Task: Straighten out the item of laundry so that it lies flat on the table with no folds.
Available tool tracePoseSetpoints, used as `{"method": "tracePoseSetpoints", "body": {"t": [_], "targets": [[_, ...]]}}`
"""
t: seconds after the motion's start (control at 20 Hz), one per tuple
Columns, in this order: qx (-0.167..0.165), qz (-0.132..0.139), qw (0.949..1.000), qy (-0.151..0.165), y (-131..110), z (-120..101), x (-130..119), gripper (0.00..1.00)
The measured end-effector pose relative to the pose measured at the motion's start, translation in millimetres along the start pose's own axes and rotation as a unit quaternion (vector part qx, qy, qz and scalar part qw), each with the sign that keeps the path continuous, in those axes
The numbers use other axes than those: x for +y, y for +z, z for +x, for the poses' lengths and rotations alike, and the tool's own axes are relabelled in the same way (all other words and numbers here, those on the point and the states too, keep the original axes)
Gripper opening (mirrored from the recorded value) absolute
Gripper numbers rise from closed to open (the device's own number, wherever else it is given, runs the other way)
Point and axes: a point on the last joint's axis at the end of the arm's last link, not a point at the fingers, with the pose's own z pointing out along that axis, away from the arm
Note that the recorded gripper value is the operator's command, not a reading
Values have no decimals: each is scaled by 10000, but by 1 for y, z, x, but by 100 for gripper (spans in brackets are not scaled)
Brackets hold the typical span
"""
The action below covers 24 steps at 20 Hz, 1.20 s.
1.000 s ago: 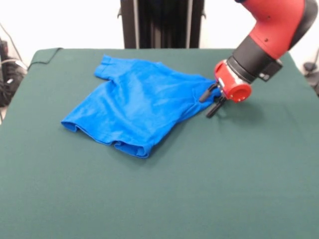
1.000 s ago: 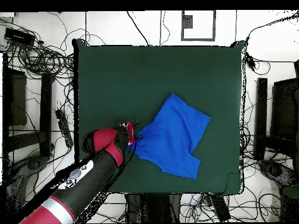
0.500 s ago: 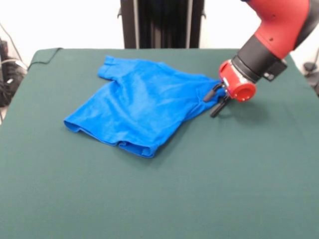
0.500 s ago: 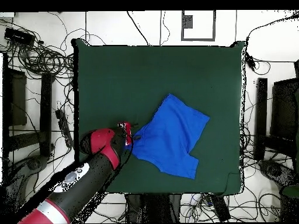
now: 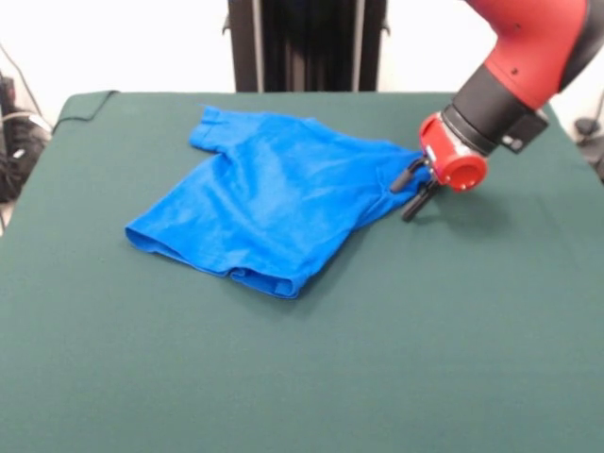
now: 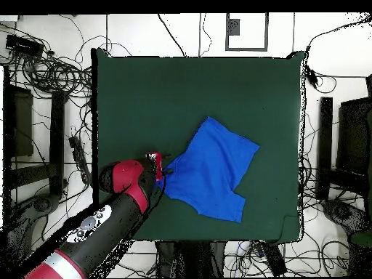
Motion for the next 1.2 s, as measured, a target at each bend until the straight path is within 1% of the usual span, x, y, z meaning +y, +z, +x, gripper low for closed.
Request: {"method": "tracePoseSetpoints", "body": {"t": [0.35, 0.6, 0.75, 1.0, 1.2], "targets": [[106, 9, 9997, 204, -3, 1, 1, 100], [270, 0, 9989, 393, -10, 6, 2, 100], [289, -18, 9987, 410, -12, 9, 3, 100], [232, -44, 9992, 320, -20, 19, -1, 100], [55, 73, 10000, 38, -29, 38, -7, 100]]}}
